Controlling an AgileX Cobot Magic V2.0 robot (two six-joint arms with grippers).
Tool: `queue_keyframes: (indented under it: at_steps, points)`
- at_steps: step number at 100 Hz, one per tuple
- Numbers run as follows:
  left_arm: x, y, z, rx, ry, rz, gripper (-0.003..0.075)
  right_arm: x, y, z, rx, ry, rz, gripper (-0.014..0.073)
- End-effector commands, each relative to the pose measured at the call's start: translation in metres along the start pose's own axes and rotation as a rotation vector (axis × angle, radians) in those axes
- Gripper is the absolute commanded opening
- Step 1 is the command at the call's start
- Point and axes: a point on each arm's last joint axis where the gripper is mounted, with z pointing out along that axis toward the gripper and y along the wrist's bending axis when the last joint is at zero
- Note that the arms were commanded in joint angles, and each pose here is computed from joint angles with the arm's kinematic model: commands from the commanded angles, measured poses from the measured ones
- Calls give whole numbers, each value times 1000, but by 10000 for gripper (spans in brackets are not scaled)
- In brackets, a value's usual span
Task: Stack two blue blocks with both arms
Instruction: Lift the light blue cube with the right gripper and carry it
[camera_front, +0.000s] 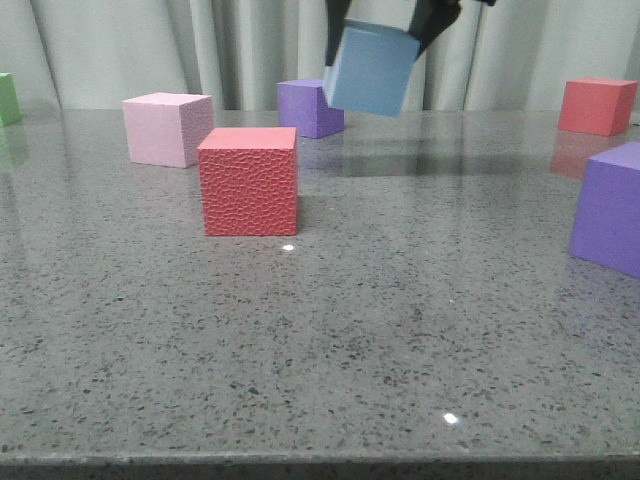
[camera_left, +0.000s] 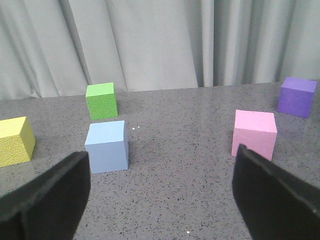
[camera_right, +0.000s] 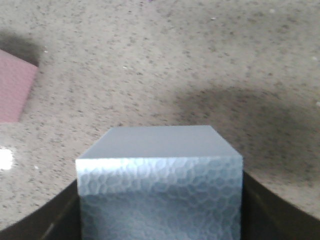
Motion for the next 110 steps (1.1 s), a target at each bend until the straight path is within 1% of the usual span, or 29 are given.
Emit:
queue_keyframes:
  at_steps: [1,14,23,40,64,100,110]
  points:
    - [-19,0,-2,4,-107,-12,568,-10,16,-35,-76,-131,-5,371]
    - [-19,-1,-2,11,-107,-11,568,-12,28,-32,-98,-143,-6,371]
    - [-19,-1,-2,11,-107,-11,568,-14,31,-25,-102,-142,7,371]
    - [-19,-1,-2,11,-107,-11,568,-15,32,-11,-94,-125,23,370]
    - [-19,-1,-2,11,-107,-11,568,-17,32,-4,-95,-133,32,370]
    - [-19,-1,-2,11,-107,-11,568,-20,33,-4,-111,-170,39,370]
    - [-19,-1,-2,11,-107,-11,568,-22,34,-4,-121,-187,38,387]
